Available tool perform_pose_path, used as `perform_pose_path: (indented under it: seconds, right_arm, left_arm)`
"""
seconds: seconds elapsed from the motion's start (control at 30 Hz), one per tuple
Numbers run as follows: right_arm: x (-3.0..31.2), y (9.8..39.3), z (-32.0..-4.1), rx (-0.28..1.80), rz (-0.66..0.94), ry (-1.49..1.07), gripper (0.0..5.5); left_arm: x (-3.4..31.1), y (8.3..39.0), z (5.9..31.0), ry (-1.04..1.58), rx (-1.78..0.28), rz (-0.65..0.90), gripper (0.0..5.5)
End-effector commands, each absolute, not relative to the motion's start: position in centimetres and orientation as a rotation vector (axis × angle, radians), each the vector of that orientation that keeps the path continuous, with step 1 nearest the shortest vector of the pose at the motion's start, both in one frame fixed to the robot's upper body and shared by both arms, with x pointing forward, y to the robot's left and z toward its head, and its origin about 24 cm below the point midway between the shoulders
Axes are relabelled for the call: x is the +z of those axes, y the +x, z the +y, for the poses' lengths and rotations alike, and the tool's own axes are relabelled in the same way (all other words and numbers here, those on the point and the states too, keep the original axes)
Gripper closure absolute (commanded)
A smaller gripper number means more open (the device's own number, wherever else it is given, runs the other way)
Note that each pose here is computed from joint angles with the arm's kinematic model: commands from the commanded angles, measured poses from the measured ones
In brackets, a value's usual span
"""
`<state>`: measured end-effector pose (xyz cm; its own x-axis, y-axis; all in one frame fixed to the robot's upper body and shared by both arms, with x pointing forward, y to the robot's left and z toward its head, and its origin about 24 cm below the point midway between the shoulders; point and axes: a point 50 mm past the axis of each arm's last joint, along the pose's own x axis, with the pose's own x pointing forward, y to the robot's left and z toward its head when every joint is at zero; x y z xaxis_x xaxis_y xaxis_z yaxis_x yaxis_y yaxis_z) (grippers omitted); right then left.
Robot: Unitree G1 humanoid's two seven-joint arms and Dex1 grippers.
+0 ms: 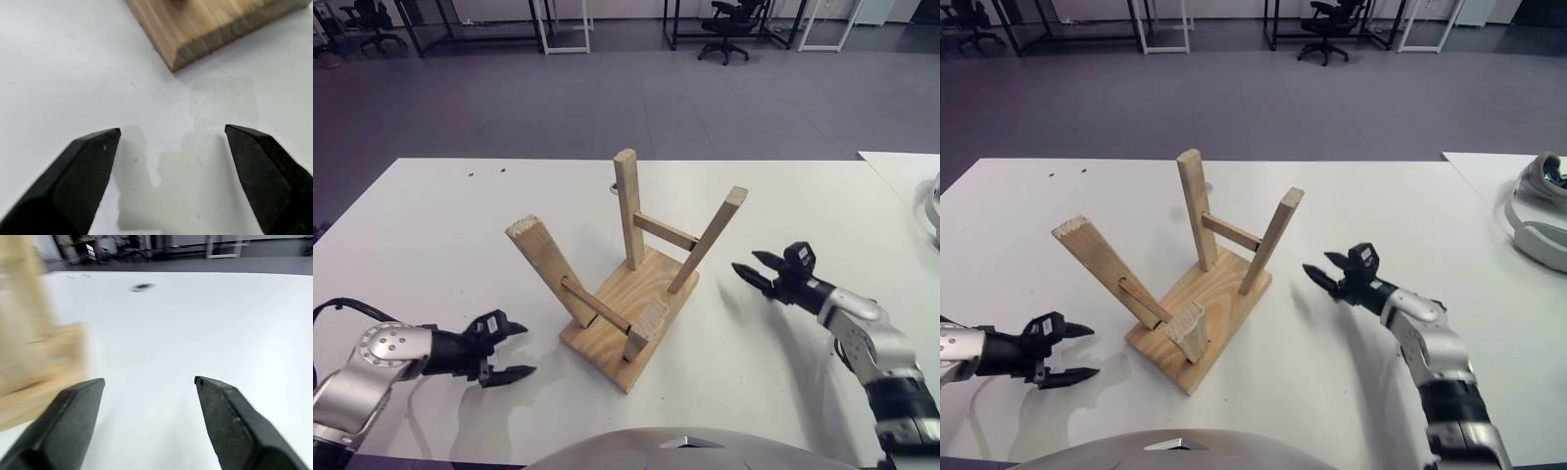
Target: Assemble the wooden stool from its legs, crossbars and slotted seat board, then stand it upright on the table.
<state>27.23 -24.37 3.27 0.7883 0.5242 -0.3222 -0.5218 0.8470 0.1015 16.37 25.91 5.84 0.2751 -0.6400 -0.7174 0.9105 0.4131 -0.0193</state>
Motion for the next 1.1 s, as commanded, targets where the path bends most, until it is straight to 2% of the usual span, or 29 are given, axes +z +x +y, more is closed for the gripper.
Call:
perform_pose_path:
  seconds: [0.03,0.17,0.23,0.3,0.37,0.43,0.53,0.63,0.77,0.93,1.0,1.1]
  right_arm:
    - [0.1,30.5,-20.4,0.686,0.462,-0.119,2.06]
    - [-1.4,28.9,-19.3,0.852,0.469,-0.068,2.06]
    - [-1.2,26.6,-19.8,0.925,0.452,-0.006,2.06]
    - [-0.6,23.7,-20.5,0.867,0.398,0.032,2.06]
    - [0.3,21.7,-20.1,0.786,0.348,0.047,2.06]
    - [1.5,20.7,-19.7,0.679,0.299,0.068,2.06]
    - [1.7,20.1,-21.1,0.455,0.324,-0.021,2.06]
    - [1.0,17.5,-21.1,0.429,0.443,-0.107,2.06]
    - [1.0,15.0,-19.3,0.461,0.520,-0.079,2.06]
    - [2.7,16.5,-16.0,0.587,0.436,0.027,2.06]
    - [4.2,17.1,-15.4,0.633,0.385,0.073,2.06]
    - [7.8,16.7,-14.6,0.766,0.299,0.153,2.06]
  left_arm:
    - [3.2,18.2,22.6,0.474,-1.026,0.610,1.56]
    - [1.7,19.8,21.6,0.435,-0.890,0.546,1.56]
    - [1.1,21.1,21.4,0.447,-0.794,0.525,1.56]
    - [0.6,23.4,19.8,0.376,-0.636,0.429,1.56]
    - [0.5,24.3,18.6,0.297,-0.557,0.375,1.56]
    - [0.8,24.3,19.5,0.309,-0.513,0.353,1.56]
    - [2.0,23.1,22.6,0.364,-0.449,0.332,1.56]
    - [2.5,20.5,24.0,0.426,-0.514,0.383,1.56]
    - [2.6,18.7,22.9,0.433,-0.623,0.449,1.56]
    - [3.1,18.1,18.8,0.333,-0.767,0.458,1.56]
    - [4.8,17.9,17.2,0.247,-0.849,0.425,1.56]
    - [8.0,17.9,16.9,0.180,-0.918,0.377,1.56]
